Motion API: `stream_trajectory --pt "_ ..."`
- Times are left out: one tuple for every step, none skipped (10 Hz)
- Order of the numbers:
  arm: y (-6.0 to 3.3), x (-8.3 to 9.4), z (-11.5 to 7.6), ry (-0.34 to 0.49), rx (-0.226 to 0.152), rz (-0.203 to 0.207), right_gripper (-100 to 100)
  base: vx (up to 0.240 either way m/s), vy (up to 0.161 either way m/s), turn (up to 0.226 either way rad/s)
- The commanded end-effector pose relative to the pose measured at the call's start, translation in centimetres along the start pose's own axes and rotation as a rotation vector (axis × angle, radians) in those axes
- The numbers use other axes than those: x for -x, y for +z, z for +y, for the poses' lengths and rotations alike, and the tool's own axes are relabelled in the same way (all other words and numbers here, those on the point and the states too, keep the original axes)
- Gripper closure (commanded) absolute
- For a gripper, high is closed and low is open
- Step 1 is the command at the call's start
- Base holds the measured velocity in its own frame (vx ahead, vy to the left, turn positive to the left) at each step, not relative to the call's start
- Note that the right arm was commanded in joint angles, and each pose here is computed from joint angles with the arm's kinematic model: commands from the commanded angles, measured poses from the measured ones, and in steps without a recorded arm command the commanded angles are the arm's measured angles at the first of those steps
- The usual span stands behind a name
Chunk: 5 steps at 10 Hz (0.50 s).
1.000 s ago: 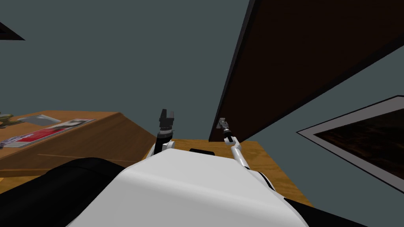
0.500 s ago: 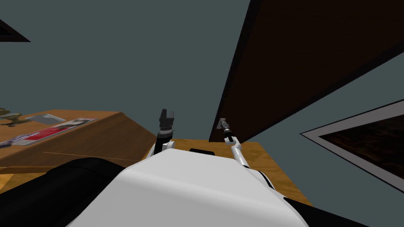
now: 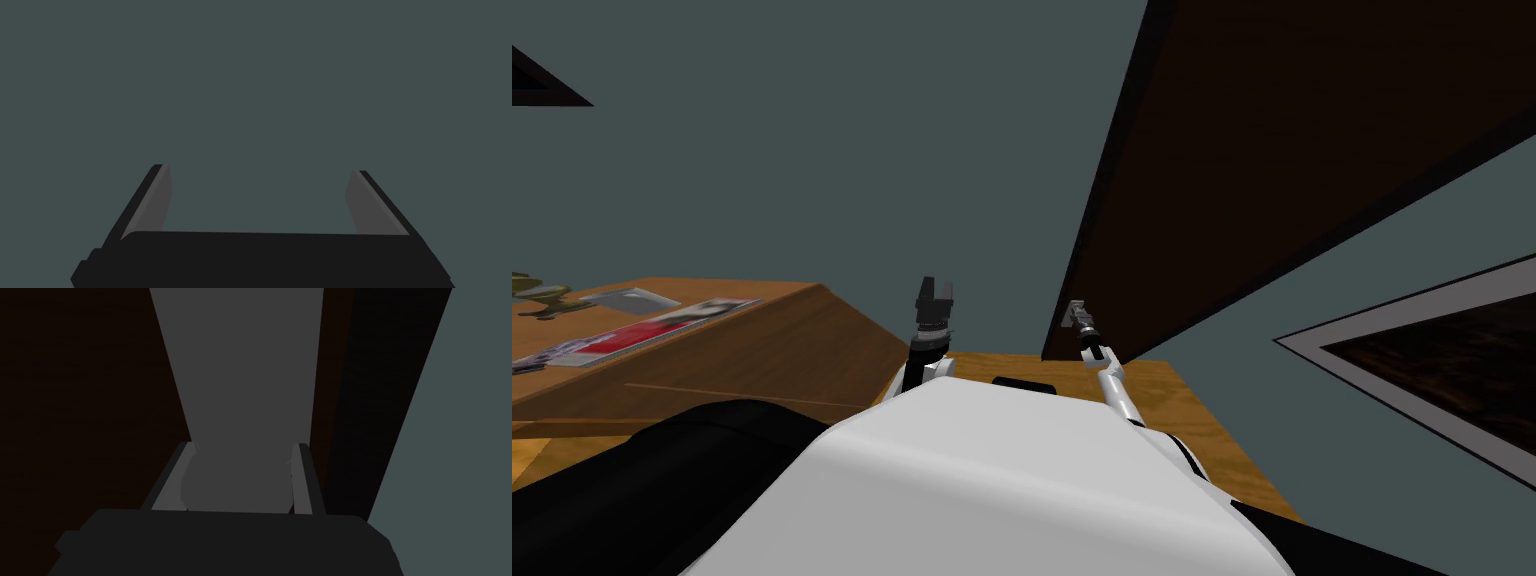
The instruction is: Pull the door open
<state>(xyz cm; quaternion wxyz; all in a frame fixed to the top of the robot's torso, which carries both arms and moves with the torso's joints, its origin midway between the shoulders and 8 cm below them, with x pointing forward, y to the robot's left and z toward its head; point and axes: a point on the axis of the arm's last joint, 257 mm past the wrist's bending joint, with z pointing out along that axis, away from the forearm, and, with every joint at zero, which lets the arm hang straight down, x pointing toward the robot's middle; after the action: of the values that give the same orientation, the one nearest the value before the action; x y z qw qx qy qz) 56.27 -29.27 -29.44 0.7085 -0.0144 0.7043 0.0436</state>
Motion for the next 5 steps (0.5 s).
stream_trajectory --pt "0.04 0.02 0.04 0.044 -0.001 -0.002 100 -0.022 -0.010 0.041" --pt "0.06 0.05 0.01 0.069 -0.002 -0.003 100 -0.024 -0.009 0.033" --pt "0.09 0.09 -0.05 0.105 -0.004 -0.005 100 -0.027 -0.017 0.050" --pt "0.12 0.13 -0.11 0.142 -0.006 -0.007 100 -0.033 -0.025 0.063" --pt "0.15 0.17 -0.17 0.179 -0.008 -0.009 100 -0.043 -0.026 0.060"
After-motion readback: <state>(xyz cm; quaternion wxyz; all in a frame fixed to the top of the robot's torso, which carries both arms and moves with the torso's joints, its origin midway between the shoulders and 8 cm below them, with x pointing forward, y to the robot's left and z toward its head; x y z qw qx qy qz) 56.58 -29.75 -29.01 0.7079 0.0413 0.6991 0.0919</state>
